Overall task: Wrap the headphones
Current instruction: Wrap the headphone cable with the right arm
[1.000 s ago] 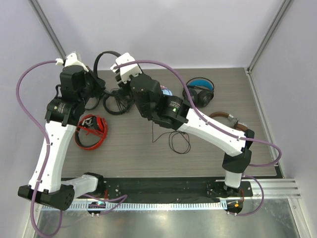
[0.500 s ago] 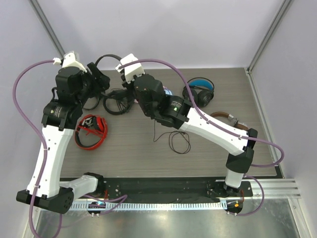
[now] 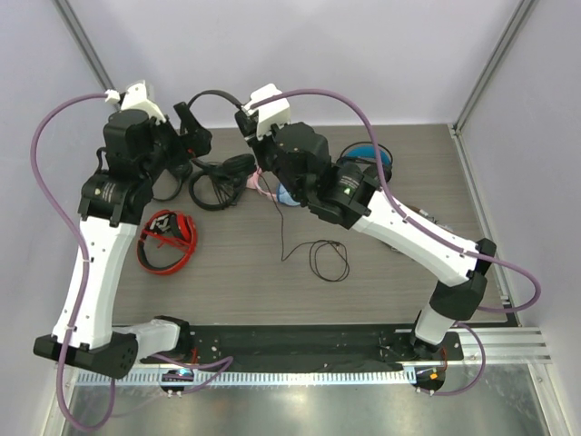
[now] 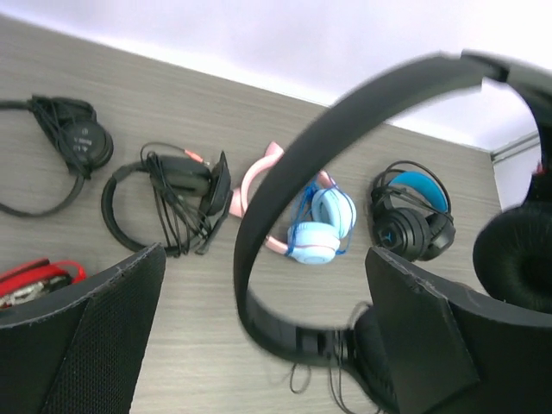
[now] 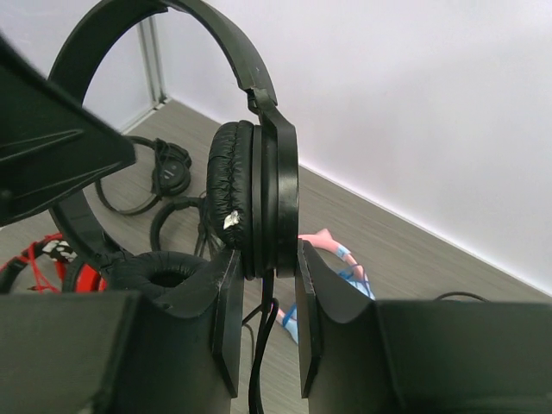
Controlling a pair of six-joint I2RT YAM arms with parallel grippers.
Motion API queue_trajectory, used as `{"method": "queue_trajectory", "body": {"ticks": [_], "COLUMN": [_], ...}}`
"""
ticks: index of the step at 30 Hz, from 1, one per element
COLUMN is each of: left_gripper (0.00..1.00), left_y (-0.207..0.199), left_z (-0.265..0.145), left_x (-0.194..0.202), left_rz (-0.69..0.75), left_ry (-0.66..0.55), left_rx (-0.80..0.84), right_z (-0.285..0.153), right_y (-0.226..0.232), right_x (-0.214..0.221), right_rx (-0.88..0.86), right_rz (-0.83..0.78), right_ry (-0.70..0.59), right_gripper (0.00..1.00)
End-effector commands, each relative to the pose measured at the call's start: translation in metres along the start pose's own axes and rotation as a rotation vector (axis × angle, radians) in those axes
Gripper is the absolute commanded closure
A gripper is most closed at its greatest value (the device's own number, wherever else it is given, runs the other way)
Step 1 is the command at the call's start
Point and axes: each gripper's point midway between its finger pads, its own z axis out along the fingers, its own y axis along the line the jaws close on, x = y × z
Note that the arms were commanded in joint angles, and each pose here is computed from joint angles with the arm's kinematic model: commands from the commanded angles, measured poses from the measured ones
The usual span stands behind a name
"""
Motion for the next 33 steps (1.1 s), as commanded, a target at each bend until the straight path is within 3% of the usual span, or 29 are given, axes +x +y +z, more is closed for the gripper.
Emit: {"method": "queue_trajectory", "body": {"ticks": [1, 7, 13, 16, 17, 21, 22, 23, 26, 33], "left_gripper": [0.02, 0.28, 0.35, 0.47, 0.56, 0.62, 0.65, 0.79, 1.00, 1.00], "left_y": [-0.009, -0.012, -0.013, -0.011, -0.010, -0.008, -0.008, -0.007, -0.004, 0.000], "left_z": [0.001, 0.007, 0.007, 0.007, 0.008, 0.007, 0.008, 0.008, 0.010, 0.008], "left_x": [-0.019, -0.024, -0.032, -0.031, -0.032, -0.031, -0.030, -0.029, -0.029, -0.032], "left_rz": [0.095, 0.123, 0.159, 0.179, 0.180, 0.176, 0.177, 0.178, 0.177, 0.175], "left_ry": [-0.037, -0.061, -0.062, -0.051, -0.052, -0.054, -0.051, -0.049, -0.040, -0.066], "left_rx": [0.039, 0.051, 0.045, 0.032, 0.029, 0.020, 0.017, 0.015, -0.005, -0.027], "right_z": [-0.021, -0.023, -0.024, -0.024, -0.025, -0.023, -0.023, -0.023, -0.022, -0.024], "right_y": [-0.008, -0.007, -0.007, -0.006, -0.007, -0.006, -0.007, -0.007, -0.008, -0.007], "right_x": [-0.051, -0.049, -0.047, -0.046, -0.046, -0.044, -0.043, -0.044, -0.041, -0.037], "right_rx": [-0.047, -0.064, -0.066, -0.069, -0.068, -0.066, -0.065, -0.065, -0.059, -0.074], "right_rz": [0.120, 0.124, 0.112, 0.111, 0.112, 0.108, 0.105, 0.105, 0.101, 0.093], "right_ry": [-0.137, -0.130, -0.120, -0.118, -0.119, -0.115, -0.112, -0.113, -0.106, -0.095], "right_gripper": [0.99, 0.99, 0.99, 0.99, 0.99, 0.99, 0.99, 0.99, 0.99, 0.99]}}
